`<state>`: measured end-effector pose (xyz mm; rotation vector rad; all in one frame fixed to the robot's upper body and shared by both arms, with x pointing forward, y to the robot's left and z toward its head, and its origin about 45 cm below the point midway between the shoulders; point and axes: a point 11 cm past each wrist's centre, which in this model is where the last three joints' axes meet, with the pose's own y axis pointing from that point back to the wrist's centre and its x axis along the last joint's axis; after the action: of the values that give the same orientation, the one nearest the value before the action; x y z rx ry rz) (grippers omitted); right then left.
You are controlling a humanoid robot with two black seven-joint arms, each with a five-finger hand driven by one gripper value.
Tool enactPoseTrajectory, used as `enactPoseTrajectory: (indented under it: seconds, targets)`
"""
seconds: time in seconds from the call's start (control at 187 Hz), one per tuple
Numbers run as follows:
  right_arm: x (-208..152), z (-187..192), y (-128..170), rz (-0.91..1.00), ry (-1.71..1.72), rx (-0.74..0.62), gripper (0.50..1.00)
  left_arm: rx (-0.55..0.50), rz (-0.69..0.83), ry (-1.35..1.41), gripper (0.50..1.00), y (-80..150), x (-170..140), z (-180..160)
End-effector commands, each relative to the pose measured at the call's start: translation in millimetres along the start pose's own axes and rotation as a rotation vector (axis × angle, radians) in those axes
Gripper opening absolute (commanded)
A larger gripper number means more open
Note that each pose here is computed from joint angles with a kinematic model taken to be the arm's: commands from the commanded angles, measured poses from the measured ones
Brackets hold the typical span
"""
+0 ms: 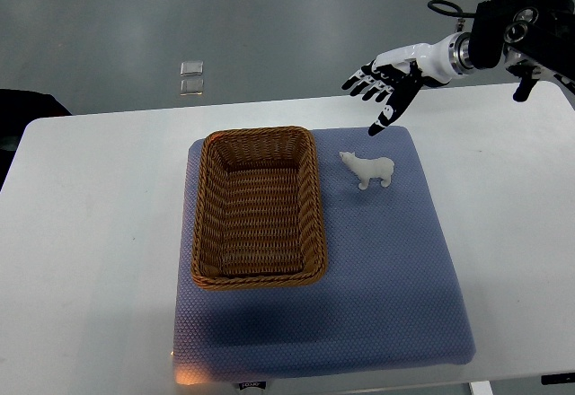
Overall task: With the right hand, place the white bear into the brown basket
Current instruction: 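Lower the right hand onto the white bear and close fingers around it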
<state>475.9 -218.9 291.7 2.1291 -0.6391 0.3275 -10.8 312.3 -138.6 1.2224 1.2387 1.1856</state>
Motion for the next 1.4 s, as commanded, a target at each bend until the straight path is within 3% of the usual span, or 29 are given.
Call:
enactPoseTrajectory:
  seconds: [0.0, 0.658, 1.273, 1.396]
  targets:
    - [-10, 2, -8, -0.005, -0.005, 0.004, 0.921, 0.000, -0.001, 0.000, 1.000, 0, 0, 0]
    - [-55, 47, -45, 0.007, 0.015, -0.087, 0.901, 0.002, 0.003, 0.001, 1.000, 0, 1, -1]
    - [-68, 61, -52, 0.008, 0.030, -0.098, 0.684, 0.003, 0.005, 0.001, 1.000, 0, 2, -1]
    - [-68, 64, -52, 0.012, 0.043, -0.105, 0.594, 0.001, 0.008, 0.003, 1.000, 0, 3, -1]
